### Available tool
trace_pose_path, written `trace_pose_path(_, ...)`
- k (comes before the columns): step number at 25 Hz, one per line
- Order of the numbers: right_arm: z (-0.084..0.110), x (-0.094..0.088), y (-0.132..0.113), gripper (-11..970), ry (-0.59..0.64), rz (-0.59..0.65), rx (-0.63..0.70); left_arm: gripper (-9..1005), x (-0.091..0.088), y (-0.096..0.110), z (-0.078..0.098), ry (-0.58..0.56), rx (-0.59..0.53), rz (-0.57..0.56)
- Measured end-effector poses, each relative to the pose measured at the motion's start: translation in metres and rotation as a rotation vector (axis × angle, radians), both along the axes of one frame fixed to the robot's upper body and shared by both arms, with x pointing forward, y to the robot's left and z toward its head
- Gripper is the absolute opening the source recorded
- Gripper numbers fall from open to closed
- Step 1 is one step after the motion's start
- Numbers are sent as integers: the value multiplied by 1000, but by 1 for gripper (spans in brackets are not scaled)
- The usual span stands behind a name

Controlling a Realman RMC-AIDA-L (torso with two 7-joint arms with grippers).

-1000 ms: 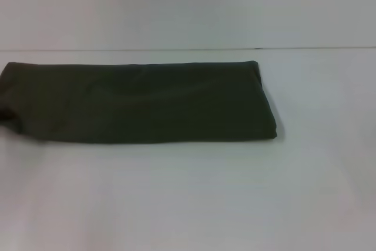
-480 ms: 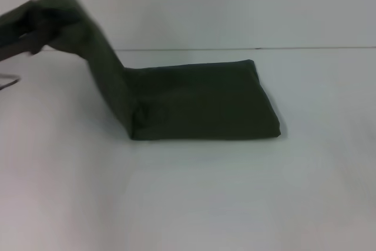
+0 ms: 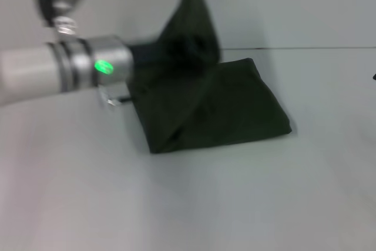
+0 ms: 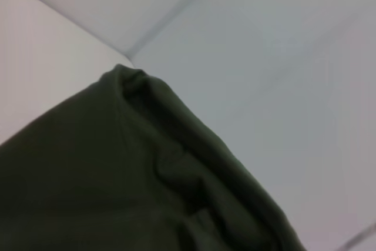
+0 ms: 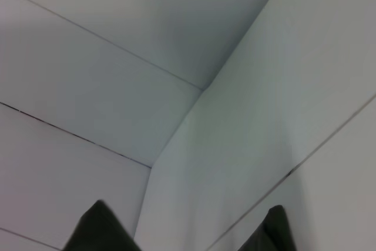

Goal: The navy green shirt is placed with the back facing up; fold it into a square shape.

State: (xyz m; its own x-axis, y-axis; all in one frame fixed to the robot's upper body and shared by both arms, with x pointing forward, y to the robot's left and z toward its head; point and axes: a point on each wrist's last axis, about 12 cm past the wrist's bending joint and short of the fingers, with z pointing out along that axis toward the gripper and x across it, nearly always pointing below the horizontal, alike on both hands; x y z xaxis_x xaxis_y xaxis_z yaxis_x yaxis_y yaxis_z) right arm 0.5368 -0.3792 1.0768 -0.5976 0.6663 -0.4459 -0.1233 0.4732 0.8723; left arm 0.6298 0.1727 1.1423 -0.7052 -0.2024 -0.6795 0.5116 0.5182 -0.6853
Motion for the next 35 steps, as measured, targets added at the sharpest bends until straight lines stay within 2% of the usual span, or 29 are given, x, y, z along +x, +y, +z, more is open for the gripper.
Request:
trace_pose_path(2, 0, 1, 2, 853, 2, 9, -3, 73, -2, -27, -9, -38, 104, -89)
trace_pose_path(3, 0, 1, 2, 853, 4, 12, -4, 73, -3, -48, -18, -65, 219, -162)
trace_pose_path(5, -1, 1, 3, 853, 5, 14, -6, 73, -5, -68, -27, -100, 358, -231)
trace_pose_path(7, -1, 1, 3, 854, 6, 14, -7, 134, -8, -88, -34, -161, 512, -307)
trace_pose_path(9, -1, 1, 2, 854, 8, 13, -7, 195, -13, -98, -30, -194, 558, -356)
trace_pose_path(11, -2, 0, 1, 854, 12, 9, -7, 245, -14, -96, -22, -187, 520, -342)
trace_pose_path(14, -2, -1, -1, 853, 15, 7, -13, 306, -13, -66, 3, -170, 332, -205)
trace_pose_path(17, 1, 2, -2, 853, 26, 38, -53, 367, -17, -6, 14, -103, 68, -17)
trace_pose_path(19, 8, 10, -1, 853, 34, 93, -111, 407, -22, 30, 10, -18, -43, 48)
trace_pose_path(22, 23, 31, 9, 853, 50, 210, -216, 488, -33, 78, -3, 132, -159, 72)
trace_pose_path(24, 34, 47, 22, 852, 60, 297, -293, 569, -41, 99, -9, 199, -202, 64)
trace_pose_path(27, 54, 74, 48, 852, 47, 422, -409, 690, -52, 117, -19, 257, -220, 51)
trace_pose_path(32, 86, 121, 111, 853, -35, 551, -662, 909, -73, 139, -34, 275, -206, 95)
trace_pose_path(35, 93, 137, 150, 853, -87, 614, -819, 936, -83, 151, -41, 262, -228, 149)
